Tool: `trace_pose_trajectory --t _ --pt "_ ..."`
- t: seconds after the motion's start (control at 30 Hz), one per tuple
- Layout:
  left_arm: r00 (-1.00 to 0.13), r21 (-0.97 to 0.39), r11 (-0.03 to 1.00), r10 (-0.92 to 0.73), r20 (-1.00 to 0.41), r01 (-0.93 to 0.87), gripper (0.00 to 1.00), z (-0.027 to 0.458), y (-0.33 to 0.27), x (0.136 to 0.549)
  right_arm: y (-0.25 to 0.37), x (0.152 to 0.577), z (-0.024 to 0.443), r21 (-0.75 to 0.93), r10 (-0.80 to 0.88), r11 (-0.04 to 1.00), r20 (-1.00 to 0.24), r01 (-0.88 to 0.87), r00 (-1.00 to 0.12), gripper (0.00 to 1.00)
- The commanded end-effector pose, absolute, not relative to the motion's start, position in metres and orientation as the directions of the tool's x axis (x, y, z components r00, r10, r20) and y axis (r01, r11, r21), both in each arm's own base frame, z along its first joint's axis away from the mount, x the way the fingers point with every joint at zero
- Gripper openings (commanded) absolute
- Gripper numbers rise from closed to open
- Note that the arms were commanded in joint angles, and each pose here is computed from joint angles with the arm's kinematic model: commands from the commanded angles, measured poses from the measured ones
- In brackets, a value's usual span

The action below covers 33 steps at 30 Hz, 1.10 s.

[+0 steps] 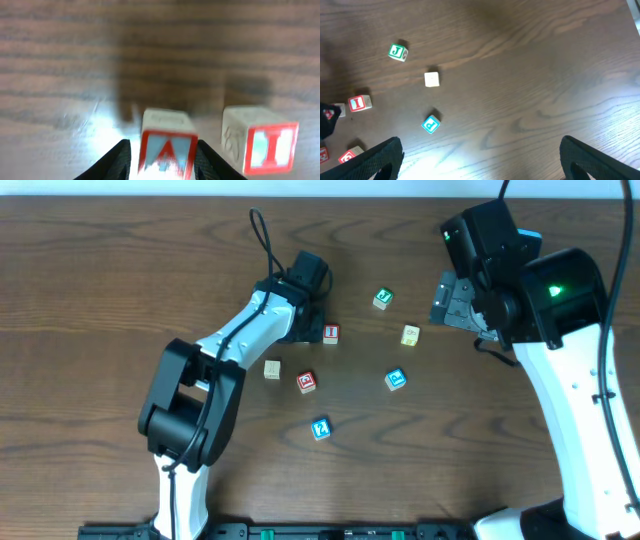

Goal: Spell out Ai2
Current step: 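Carry the red A block with the left gripper beside the I block, then set the A block down left of the I block and open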

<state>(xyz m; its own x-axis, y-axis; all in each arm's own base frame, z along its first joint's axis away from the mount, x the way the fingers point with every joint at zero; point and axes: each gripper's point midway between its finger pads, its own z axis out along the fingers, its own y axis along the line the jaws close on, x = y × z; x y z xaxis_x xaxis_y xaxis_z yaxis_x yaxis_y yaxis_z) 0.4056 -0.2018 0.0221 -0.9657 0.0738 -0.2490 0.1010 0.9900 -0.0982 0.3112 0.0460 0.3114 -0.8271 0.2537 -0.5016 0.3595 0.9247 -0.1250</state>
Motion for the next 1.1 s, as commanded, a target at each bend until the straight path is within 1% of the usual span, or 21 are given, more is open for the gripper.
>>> trace_pose_trajectory --t 0.0,0.07,0.17,0.27,0.47,0.53,0.6,0.63,0.9,1.07 --pt "-0.929 -0.062 0.982 0.149 -0.34 0.18 0.43 0.07 -0.199 0.412 0.043 0.31 0.315 -0.122 0.254 0.925 -0.507 0.36 -0.824 0.99" --pt "-0.922 -0.033 0.976 0.191 -0.337 0.214 0.43 0.08 -0.193 0.406 0.043 0.31 0.315 -0.123 0.254 0.925 -0.506 0.36 -0.824 0.99" --pt "-0.916 0.008 0.976 0.208 -0.343 0.219 0.44 0.091 -0.184 0.402 0.043 0.31 0.315 -0.122 0.254 0.925 -0.506 0.36 -0.824 0.99" --pt "-0.913 0.022 0.974 0.22 -0.342 0.227 0.4 0.092 -0.182 0.401 0.043 0.31 0.315 -0.122 0.254 0.925 -0.506 0.36 -0.824 0.99" --pt "-0.924 0.144 0.97 0.229 -0.305 0.193 0.4 0.072 -0.162 0.405 0.042 0.307 0.314 -0.13 0.252 0.924 -0.499 0.359 -0.829 0.99" --pt "-0.929 0.161 0.967 0.236 -0.283 0.197 0.4 0.063 -0.159 0.404 0.042 0.307 0.314 -0.13 0.252 0.924 -0.499 0.359 -0.829 0.99" --pt "-0.935 0.178 0.964 0.239 -0.264 0.196 0.35 0.053 -0.157 0.404 0.042 0.307 0.314 -0.13 0.252 0.924 -0.499 0.359 -0.829 0.99" --pt "-0.937 0.191 0.962 0.241 -0.251 0.196 0.32 0.047 -0.155 0.404 0.042 0.307 0.314 -0.13 0.252 0.924 -0.499 0.359 -0.829 0.99" --pt "-0.948 0.192 0.96 0.243 -0.206 0.204 0.31 0.013 -0.158 0.405 0.042 0.307 0.314 -0.13 0.252 0.924 -0.498 0.359 -0.83 0.99" --pt "-0.947 0.185 0.965 0.227 -0.229 0.186 0.31 0.01 -0.16 0.411 0.042 0.307 0.314 -0.13 0.252 0.924 -0.499 0.359 -0.829 0.99"
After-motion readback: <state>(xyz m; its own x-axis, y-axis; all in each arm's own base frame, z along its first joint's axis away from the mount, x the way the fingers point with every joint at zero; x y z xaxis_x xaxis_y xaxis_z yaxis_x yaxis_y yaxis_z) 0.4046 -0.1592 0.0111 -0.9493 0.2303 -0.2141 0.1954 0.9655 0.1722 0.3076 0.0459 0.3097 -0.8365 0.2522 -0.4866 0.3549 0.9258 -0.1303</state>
